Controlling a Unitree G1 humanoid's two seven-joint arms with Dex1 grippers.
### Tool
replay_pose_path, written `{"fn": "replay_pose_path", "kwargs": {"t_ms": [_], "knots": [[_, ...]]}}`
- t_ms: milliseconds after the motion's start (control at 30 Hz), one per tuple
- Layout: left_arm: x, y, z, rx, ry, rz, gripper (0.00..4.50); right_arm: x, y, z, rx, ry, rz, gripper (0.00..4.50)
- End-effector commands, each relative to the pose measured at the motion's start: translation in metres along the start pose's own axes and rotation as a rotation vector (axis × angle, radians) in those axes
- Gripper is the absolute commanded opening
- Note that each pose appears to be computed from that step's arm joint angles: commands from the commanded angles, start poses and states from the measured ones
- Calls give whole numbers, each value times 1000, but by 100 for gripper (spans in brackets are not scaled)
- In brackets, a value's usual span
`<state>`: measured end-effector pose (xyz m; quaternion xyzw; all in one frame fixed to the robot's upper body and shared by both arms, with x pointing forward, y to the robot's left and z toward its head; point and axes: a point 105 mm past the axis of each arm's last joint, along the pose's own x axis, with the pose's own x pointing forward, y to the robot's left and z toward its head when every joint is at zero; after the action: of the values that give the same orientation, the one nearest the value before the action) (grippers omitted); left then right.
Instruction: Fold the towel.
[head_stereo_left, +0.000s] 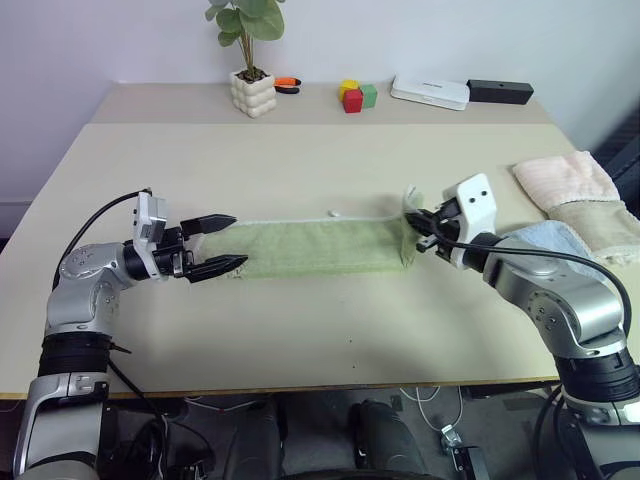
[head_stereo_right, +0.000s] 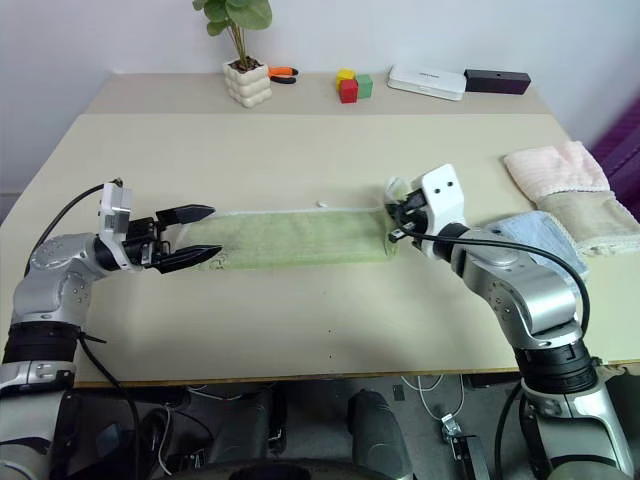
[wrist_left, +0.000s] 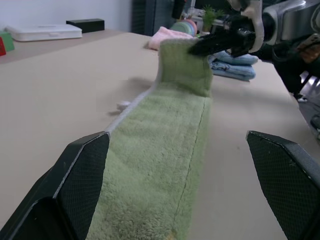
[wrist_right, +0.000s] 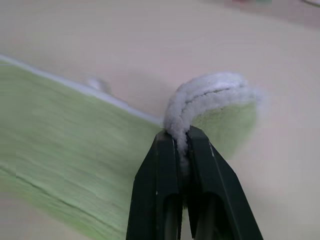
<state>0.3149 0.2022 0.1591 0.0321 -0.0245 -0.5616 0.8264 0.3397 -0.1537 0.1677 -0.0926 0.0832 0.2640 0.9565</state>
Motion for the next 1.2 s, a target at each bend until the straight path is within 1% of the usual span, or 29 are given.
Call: {"fn": "replay_pose_path", "kwargs": {"t_ms": [33,67,133,367,733,1067,1200], "knots": [[-8,0,14,61,-6,5,450,3,20,18,-53,-38,68,6],[-11,1,15,65,0,14,450,7,29,23,-43,-54,102,6],[-16,2,14,73,9,32,450,17,50,24,-17,-63,170,6],[-18,-3,13,75,10,41,450,32,85,15,23,-40,309,6],[-18,-10,13,76,15,48,450,52,110,5,44,-7,402,6],[-18,-14,12,76,16,49,450,59,125,4,68,-15,442,6],[-16,-13,12,75,15,47,450,62,134,-3,76,-1,454,6]]}}
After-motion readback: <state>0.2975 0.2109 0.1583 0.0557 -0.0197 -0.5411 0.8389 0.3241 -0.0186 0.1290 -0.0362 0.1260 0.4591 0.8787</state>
